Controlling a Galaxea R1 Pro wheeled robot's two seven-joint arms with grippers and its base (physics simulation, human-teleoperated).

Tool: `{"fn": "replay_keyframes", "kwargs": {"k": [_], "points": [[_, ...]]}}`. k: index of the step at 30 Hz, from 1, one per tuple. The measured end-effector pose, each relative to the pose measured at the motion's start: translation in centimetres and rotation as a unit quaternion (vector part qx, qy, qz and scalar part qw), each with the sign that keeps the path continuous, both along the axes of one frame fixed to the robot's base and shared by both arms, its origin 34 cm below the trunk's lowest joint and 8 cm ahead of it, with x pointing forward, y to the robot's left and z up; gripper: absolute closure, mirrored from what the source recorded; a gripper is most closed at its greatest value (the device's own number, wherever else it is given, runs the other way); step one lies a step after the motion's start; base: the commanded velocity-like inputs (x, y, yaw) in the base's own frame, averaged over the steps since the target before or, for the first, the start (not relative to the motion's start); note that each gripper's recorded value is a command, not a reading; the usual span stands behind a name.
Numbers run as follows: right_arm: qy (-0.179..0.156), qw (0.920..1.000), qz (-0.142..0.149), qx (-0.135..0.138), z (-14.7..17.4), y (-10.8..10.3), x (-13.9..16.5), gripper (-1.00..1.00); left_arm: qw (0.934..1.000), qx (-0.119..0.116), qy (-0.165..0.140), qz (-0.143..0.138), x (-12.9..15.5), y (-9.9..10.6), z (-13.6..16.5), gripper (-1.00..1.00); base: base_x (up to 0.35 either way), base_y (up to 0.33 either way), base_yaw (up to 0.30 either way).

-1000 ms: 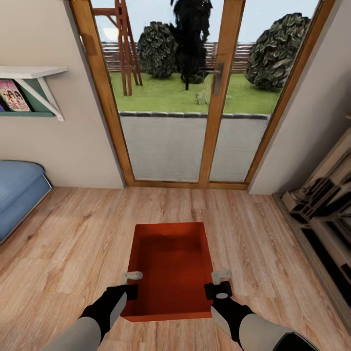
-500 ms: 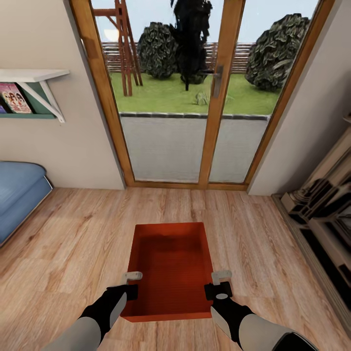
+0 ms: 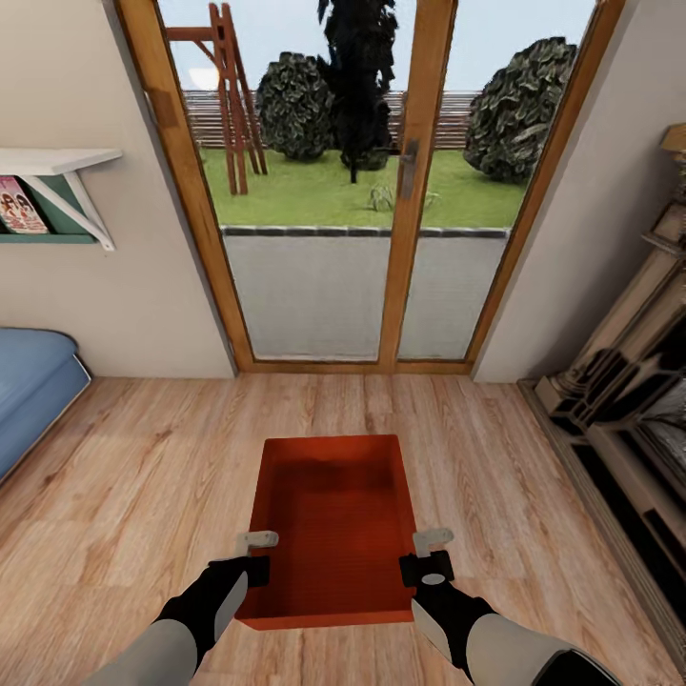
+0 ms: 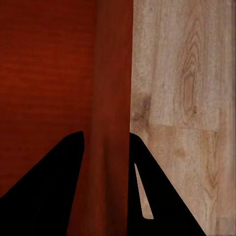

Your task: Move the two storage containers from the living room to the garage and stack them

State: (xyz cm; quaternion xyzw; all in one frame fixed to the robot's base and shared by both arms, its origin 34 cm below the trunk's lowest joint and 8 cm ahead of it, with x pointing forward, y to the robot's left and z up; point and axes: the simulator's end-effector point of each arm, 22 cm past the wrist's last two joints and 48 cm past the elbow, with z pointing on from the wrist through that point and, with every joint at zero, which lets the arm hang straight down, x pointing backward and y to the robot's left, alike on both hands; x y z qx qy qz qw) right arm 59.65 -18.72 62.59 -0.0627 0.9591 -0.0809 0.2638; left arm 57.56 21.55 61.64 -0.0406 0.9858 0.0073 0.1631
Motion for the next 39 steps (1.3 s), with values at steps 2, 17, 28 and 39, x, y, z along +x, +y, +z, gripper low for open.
{"fn": "replay_keyframes", "kwargs": {"k": [2, 17, 28, 39], "points": [[-0.001, 1.0, 0.0, 0.0, 0.3, 0.0, 0.0, 1.0, 1.0, 0.0, -0.001, 0.0, 0.0, 0.0, 0.3, 1.0, 0.0, 0.0, -0.135], [-0.008, 1.0, 0.0, 0.0, 1.4, 0.0, 0.3, 1.0, 1.0, 0.0, -0.008, 0.0, 0.3, 0.0, 1.3, 1.0, 0.0, 0.0, -0.034], [-0.016, 0.9999, 0.0, 0.0, 2.2, 0.0, 0.9, 1.0, 0.9999, 0.0, -0.016, 0.0, 0.9, 0.0, 2.1, 1.0, 0.0, 0.0, 0.0], [-0.024, 0.9997, 0.0, 0.0, 3.0, 0.0, 1.4, 1.0, 0.9997, 0.0, -0.025, 0.0, 1.4, 0.0, 2.9, 1.0, 0.0, 0.0, 0.0]]}}
